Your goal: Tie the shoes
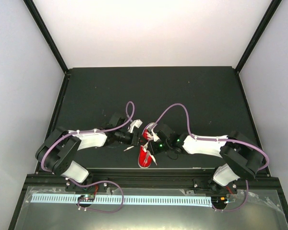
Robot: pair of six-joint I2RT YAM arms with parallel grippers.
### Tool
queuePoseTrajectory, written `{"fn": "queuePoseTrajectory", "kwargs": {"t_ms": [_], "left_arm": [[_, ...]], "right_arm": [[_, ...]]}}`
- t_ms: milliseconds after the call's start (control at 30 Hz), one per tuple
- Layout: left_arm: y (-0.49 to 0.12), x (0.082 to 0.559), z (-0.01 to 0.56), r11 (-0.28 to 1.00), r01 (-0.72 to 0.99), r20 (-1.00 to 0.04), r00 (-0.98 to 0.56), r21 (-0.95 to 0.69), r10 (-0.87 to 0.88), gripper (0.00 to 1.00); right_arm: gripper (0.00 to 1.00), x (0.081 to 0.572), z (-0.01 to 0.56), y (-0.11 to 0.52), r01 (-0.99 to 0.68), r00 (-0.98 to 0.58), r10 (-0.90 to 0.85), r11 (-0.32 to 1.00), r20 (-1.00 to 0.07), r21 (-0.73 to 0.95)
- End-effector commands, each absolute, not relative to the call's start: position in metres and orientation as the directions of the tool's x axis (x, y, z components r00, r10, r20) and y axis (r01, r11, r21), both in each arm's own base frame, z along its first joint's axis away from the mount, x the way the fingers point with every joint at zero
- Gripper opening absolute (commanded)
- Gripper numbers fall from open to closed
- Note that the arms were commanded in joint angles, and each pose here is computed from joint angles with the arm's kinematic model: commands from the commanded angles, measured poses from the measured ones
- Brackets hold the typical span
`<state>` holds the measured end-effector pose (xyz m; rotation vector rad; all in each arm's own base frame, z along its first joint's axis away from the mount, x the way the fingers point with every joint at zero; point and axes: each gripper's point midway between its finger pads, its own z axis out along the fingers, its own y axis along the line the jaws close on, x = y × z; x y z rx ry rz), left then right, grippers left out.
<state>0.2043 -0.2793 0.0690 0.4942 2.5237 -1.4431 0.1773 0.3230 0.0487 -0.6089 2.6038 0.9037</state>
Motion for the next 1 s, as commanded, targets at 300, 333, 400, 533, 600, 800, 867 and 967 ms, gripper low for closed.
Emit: {"fn": "queuePoseTrajectory", "kwargs": {"t_ms": [300, 333, 400, 533, 600, 800, 867, 967], "left_arm": [[-0.284, 0.189, 0.073, 0.396, 0.378, -0.307, -0.923, -0.837, 0.232, 0.05], [-0.284, 0.189, 0.072, 0.402, 0.374, -0.304, -0.925, -0.836, 0.229, 0.02], [-0.282, 0.19, 0.071, 0.413, 0.367, -0.3, -0.928, -0.833, 0.221, 0.02], [-0.28, 0.192, 0.07, 0.432, 0.351, -0.299, -0.936, -0.831, 0.186, 0.02], [-0.279, 0.195, 0.071, 0.44, 0.338, -0.297, -0.941, -0.832, 0.162, 0.02], [-0.279, 0.199, 0.073, 0.449, 0.301, -0.279, -0.953, -0.841, 0.117, 0.01], [-0.279, 0.2, 0.074, 0.45, 0.295, -0.275, -0.955, -0.843, 0.11, 0.01], [-0.278, 0.199, 0.072, 0.458, 0.283, -0.264, -0.959, -0.843, 0.106, 0.02]], "right_arm": [[0.02, 0.182, 0.052, 0.323, -0.488, -0.853, -0.271, 0.715, -0.446, 0.5], [0.02, 0.182, 0.053, 0.323, -0.489, -0.852, -0.268, 0.716, -0.45, 0.499], [0.02, 0.183, 0.055, 0.321, -0.488, -0.85, -0.264, 0.72, -0.455, 0.494], [0.02, 0.185, 0.059, 0.317, -0.483, -0.848, -0.255, 0.734, -0.465, 0.478], [0.02, 0.186, 0.064, 0.312, -0.478, -0.846, -0.245, 0.744, -0.474, 0.467], [0.23, 0.186, 0.078, 0.292, -0.471, -0.829, -0.224, 0.773, -0.512, 0.426], [0.34, 0.184, 0.088, 0.288, -0.482, -0.817, -0.22, 0.768, -0.533, 0.421], [0.46, 0.181, 0.101, 0.286, -0.519, -0.784, -0.239, 0.759, -0.572, 0.394]]}}
